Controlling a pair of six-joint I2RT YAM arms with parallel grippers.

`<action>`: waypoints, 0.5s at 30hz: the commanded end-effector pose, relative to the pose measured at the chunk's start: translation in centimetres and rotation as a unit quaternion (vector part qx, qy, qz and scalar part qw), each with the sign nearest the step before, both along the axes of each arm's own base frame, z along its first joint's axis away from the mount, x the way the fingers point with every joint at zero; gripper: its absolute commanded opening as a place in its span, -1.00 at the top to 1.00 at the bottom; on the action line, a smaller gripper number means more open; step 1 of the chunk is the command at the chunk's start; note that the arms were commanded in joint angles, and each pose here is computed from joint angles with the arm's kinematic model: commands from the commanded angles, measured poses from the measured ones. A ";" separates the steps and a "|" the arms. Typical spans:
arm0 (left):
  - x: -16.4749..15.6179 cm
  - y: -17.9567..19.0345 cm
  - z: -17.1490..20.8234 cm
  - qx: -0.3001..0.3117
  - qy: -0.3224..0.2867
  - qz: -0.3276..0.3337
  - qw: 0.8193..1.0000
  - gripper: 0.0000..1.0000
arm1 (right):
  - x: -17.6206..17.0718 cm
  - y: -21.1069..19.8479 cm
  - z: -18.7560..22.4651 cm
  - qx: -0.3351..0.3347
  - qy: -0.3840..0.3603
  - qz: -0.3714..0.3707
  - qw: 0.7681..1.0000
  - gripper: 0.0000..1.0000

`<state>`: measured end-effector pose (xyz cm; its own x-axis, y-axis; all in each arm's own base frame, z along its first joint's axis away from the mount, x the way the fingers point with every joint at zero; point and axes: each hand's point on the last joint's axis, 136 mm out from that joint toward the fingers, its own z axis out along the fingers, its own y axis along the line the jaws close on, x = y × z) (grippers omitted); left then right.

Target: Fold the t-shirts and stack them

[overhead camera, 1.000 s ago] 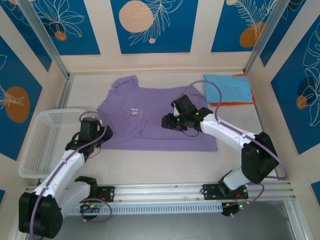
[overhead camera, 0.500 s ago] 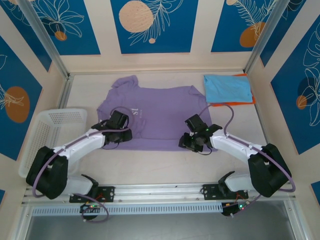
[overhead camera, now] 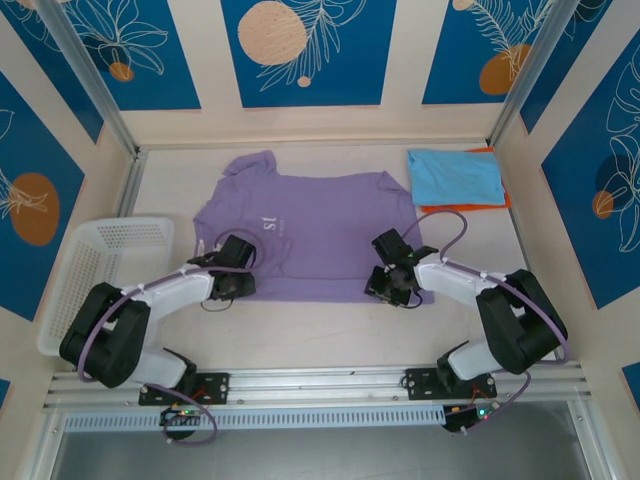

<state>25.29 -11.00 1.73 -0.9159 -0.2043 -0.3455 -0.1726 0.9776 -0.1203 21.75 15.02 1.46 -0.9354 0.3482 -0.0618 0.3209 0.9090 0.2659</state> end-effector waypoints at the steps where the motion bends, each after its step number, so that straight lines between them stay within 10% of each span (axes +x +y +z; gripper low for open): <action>1: -4.3 1.3 -1.6 0.002 0.066 0.011 0.998 0.34 | -5.1 -1.5 -2.7 -0.026 0.085 -0.012 0.996 0.24; 15: -9.5 3.4 -0.2 -0.017 0.062 0.034 0.997 0.35 | -11.7 -1.9 -2.6 -0.020 0.118 -0.022 0.993 0.17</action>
